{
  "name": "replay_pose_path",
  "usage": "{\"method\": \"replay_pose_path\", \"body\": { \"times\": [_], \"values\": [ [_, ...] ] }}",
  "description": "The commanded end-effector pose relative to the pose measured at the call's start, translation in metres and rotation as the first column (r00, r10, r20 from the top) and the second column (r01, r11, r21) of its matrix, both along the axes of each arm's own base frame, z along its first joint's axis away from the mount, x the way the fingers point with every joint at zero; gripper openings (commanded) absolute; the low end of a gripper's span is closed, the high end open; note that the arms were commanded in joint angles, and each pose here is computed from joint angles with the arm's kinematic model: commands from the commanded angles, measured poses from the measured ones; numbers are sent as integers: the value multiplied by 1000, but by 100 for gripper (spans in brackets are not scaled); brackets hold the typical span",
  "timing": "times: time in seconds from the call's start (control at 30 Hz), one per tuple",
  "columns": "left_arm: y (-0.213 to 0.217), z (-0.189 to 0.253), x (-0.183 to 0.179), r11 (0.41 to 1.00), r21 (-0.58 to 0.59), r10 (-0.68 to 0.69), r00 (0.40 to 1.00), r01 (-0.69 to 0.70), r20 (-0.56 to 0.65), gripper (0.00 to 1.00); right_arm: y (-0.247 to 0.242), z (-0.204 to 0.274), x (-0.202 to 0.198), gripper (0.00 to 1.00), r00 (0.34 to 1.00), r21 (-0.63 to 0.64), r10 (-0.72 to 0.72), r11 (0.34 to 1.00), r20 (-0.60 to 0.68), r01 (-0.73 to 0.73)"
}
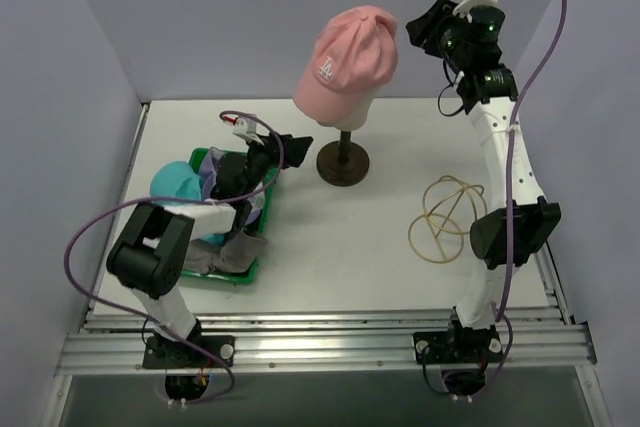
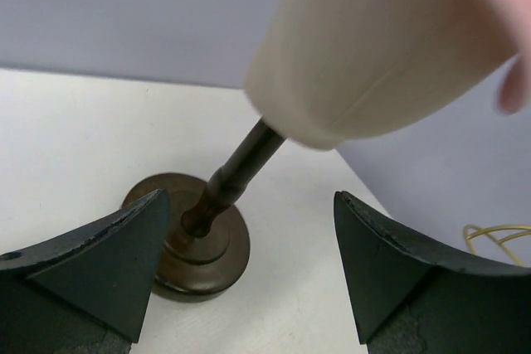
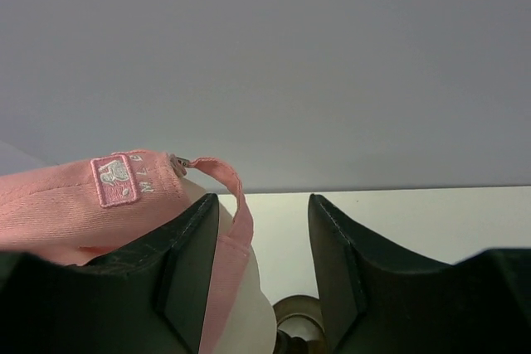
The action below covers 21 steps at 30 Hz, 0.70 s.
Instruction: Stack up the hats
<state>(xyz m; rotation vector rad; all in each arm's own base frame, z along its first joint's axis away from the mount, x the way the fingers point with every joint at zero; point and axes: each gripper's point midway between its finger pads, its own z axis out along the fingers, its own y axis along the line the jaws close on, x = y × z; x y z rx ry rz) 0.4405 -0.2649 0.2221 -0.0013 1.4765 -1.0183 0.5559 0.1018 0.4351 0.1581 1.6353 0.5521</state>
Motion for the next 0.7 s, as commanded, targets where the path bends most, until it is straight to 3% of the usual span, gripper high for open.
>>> {"method": "replay_pose_path", "body": {
  "times": [0.0, 0.2, 0.67],
  "values": [
    [16, 74, -13, 996, -69, 58, 992, -51, 114, 88, 7, 18, -2, 43, 998, 13, 48, 999, 50, -48],
    [4, 131, -40, 997, -80, 30, 980, -15, 198, 88, 17, 3, 3, 42, 994, 20, 106, 994, 29, -106],
    [-14, 149, -27, 993, -113, 9, 977, 16, 214, 90, 35, -23, 11, 40, 983, 51, 183, 982, 14, -184]
  ]
}}
